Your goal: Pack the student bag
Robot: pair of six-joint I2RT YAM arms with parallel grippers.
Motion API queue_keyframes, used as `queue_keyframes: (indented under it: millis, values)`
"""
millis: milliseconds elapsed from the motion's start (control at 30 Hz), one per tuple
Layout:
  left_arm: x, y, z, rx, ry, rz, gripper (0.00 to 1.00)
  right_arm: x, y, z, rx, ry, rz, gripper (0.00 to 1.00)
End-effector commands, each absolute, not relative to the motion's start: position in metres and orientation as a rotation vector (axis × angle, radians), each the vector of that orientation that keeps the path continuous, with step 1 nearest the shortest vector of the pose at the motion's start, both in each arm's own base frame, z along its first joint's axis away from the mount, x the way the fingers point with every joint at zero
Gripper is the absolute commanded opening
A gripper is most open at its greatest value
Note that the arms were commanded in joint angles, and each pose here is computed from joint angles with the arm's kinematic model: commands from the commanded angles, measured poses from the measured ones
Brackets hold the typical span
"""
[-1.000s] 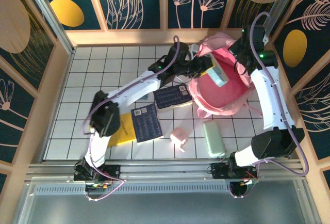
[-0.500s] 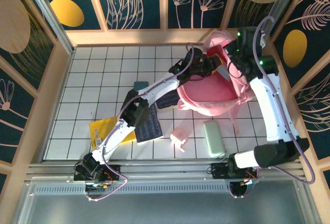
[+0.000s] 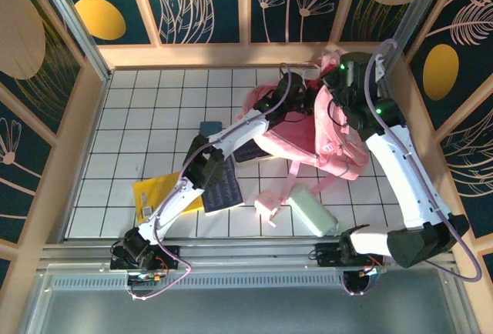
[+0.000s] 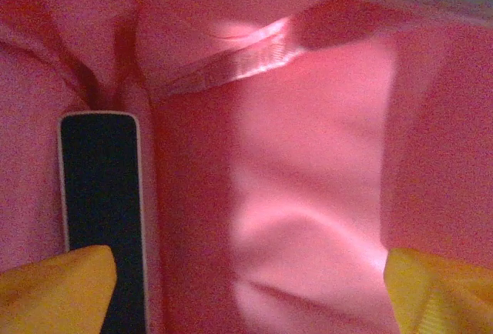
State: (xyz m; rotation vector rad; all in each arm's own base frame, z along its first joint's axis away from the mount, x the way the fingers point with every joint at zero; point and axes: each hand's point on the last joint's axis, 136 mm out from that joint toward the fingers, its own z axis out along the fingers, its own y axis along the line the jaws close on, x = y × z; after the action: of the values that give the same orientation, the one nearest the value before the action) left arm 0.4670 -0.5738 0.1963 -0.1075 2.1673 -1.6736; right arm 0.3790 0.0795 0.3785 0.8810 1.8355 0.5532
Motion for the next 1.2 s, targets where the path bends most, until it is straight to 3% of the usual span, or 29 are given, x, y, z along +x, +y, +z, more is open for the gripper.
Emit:
queue_keyframes:
  millis: [0,267,533,667,767,867,967,1100,1167]
  values:
    - [0.454,-0.550,0.276,0.077,2.044,-1.596,0.96,0.383,0.058,0.452,0.749,1.597,0.562,0.00]
    - [0.447,-0.483,0.291,0.018,2.116,-1.446,0.99,0.408,0.038,0.444,0.500,1.688,0.459,0.00]
    - [0.396,-0.412,0.312,0.203,2.185,-1.108,0.99,0.415,0.015,0.423,0.522,1.752,0.267,0.00]
    - [0.350,-0.375,0.283,0.413,2.282,-0.855,0.99,0.417,0.006,0.408,0.568,1.781,0.251,0.00]
    - [0.331,-0.344,0.257,0.365,2.383,-0.689,0.99,0.414,-0.002,0.404,0.631,1.780,0.231,0.00]
    - [0.308,-0.324,0.241,0.155,2.454,-0.746,0.99,0.410,-0.005,0.403,0.665,1.775,0.234,0.00]
    - [0.288,-0.285,0.198,-0.290,2.683,-0.586,0.99,0.406,-0.011,0.403,0.726,1.763,0.219,0.00]
    - [0.238,-0.276,0.155,-0.607,2.962,-0.417,0.99,0.396,-0.027,0.397,0.872,1.734,0.183,0.00]
    - [0.222,-0.288,0.151,-0.721,2.976,-0.515,0.99,0.392,-0.029,0.395,0.907,1.724,0.186,0.00]
